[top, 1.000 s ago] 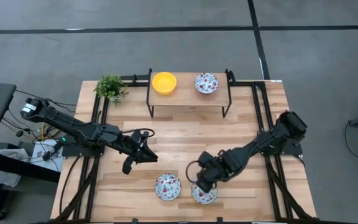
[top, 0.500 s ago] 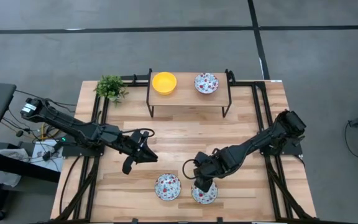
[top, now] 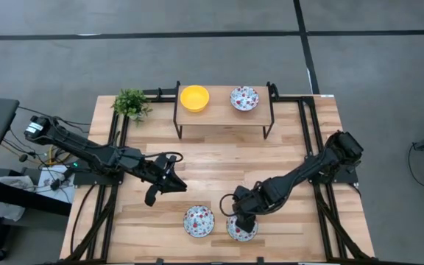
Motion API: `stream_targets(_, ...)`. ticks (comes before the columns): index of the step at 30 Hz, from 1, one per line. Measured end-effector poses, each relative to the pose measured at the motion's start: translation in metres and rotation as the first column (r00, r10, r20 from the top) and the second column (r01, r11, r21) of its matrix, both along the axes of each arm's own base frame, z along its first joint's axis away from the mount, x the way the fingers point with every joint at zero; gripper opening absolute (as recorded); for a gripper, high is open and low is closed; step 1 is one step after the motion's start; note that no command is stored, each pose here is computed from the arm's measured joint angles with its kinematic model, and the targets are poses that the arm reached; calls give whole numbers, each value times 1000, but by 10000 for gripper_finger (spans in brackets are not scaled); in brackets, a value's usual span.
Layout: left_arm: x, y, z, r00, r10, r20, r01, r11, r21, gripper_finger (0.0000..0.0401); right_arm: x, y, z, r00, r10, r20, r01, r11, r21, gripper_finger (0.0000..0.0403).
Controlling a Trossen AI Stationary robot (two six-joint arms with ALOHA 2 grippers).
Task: Pick & Place Mini bowls
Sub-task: Stack the right white bowl on top of the white bowl on the shelf
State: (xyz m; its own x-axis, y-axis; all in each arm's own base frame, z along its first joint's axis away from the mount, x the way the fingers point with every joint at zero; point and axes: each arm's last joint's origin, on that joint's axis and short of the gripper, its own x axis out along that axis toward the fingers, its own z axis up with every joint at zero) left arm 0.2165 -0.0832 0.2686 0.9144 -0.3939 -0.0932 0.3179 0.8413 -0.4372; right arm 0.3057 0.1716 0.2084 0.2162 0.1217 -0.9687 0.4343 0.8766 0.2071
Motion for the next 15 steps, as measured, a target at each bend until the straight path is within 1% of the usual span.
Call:
stream_targets(7, 0, 0, 0, 1000, 0, 0, 0, 1000, 0, 53, -5, 7, -11, 1000, 19, 9, -20, 999, 35, 182)
stream_targets(15, 0, 0, 0, 1000, 0, 0, 0, 1000, 0, 53, -6, 7, -12, 1000, 15, 2, -15, 999, 32, 168)
